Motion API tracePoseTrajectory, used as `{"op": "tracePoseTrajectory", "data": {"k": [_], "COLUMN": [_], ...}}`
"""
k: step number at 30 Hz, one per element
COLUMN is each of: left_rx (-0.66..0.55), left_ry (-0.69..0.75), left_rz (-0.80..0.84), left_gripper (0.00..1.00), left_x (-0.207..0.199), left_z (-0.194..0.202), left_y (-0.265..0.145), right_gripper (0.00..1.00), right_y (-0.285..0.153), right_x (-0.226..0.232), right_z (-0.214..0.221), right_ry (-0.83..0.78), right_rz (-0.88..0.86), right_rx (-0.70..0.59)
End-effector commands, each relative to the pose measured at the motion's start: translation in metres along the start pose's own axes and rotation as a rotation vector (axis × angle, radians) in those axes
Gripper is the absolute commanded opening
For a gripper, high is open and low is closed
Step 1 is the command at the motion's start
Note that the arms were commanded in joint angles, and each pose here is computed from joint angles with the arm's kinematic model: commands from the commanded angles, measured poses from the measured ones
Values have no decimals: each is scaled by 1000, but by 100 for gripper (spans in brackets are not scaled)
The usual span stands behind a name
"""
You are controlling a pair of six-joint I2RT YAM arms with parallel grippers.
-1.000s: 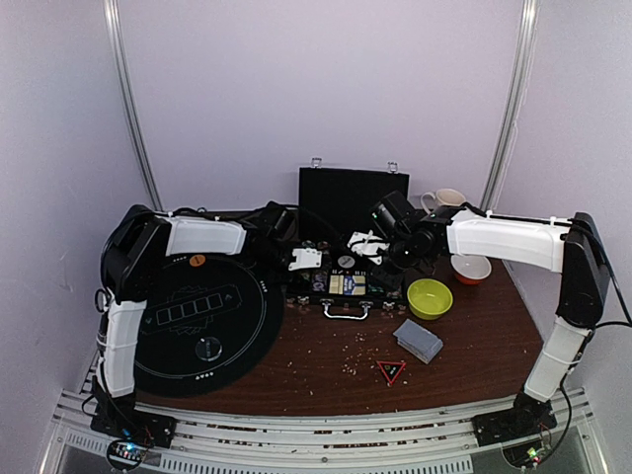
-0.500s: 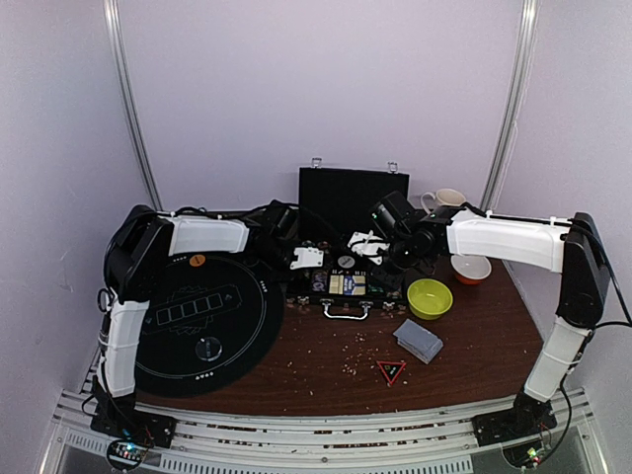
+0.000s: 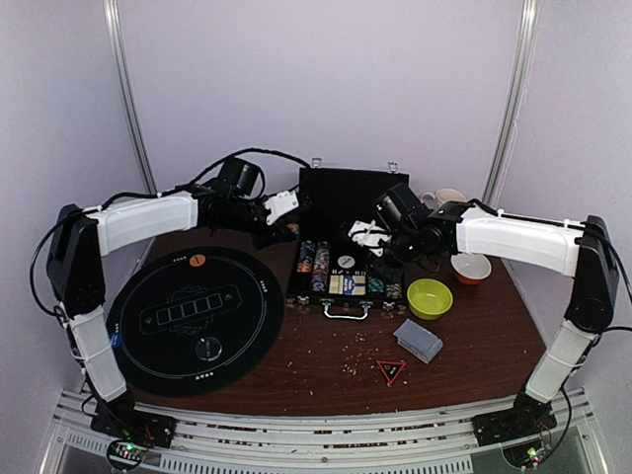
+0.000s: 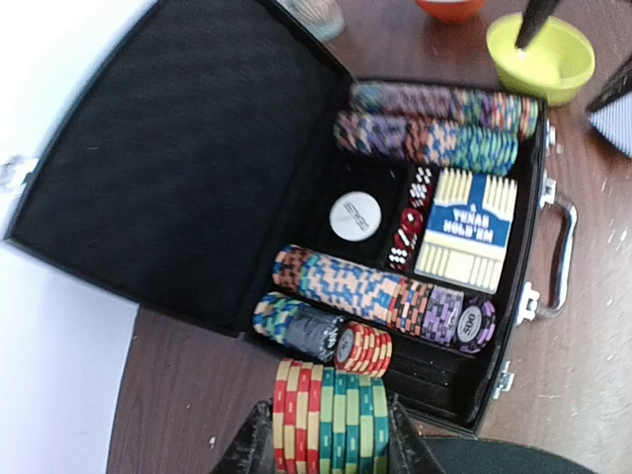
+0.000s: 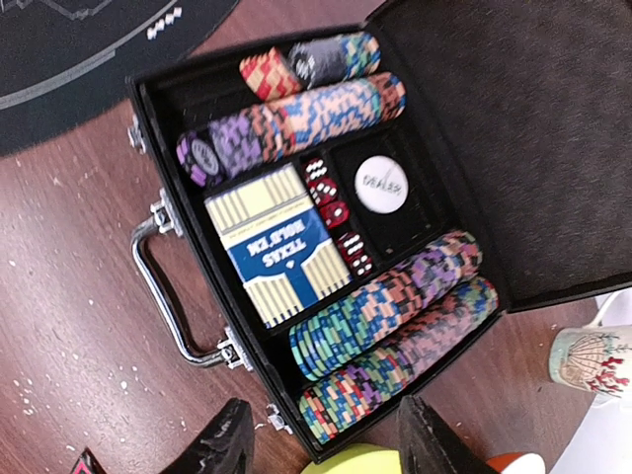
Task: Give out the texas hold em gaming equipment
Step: Pick up the pile of poker chips from the chip case, then adjust the poker chips pile on the poker table mat.
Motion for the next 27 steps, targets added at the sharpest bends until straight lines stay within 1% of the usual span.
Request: {"op": "tracePoseTrajectory", "data": {"k": [1, 3, 5, 7, 8, 11, 12, 14, 16, 18, 19, 22, 24, 27], "left_rx": [-167, -233, -291, -339, -341, -280, -271, -275, -269, -203, -134, 93, 205, 339], "left_ry": [-323, -521, -747, -950, -1034, -1231, -1325, -1451, -1553, -1589, -1590, -1533, -1490, -1436], "left_rz": [-53, -107, -154, -198, -238, -378, -417, -423, -493, -620, -693, -915, -966, -1025], "left_gripper": [0, 0, 0, 0, 0, 0, 0, 0, 0, 0, 0, 0, 0, 0], "left_x": [15, 28, 41, 44, 46, 40, 41, 43, 50, 60, 66, 82, 90, 99], "left_z": [-6, 7, 29, 54, 71, 112, 128, 159, 188, 213, 223, 237, 239, 246], "left_y": [-46, -75, -106, -138, -150, -177, -187, -204, -222, -237, -241, -253, -259, -260], "right_gripper": [53, 53, 53, 53, 54, 54, 54, 54, 54, 55, 55, 55, 55, 56], "right_y": [-24, -28, -34, -37, -39, -42, -43, -44, -46, -46, -46, -47, -48, -51], "right_x": [-9, -10, -12, -13, -13, -14, -14, -12, -8, -4, -2, 1, 2, 3], "right_z": [-10, -13, -16, -20, -21, -24, -22, -20, -18, -14, -13, -9, -7, -6], "right_ry": [44, 55, 66, 78, 80, 87, 89, 92, 92, 91, 91, 80, 63, 38], "right_rz": [52, 55, 56, 52, 45, 47, 46, 41, 30, 22, 19, 13, 9, 8], "right_rx": [-95, -127, -168, -206, -224, -243, -241, -244, -256, -275, -282, -286, -284, -286]}}
Point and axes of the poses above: each gripper's point midway between its finger pads, its own y axis out along the fingers, its own x axis along the line the jaws close on, z = x × y, the point moved 10 cm from there along -y, back along the fingers, and after that the axes turned 13 degrees about -y, right-handed, at the moved point
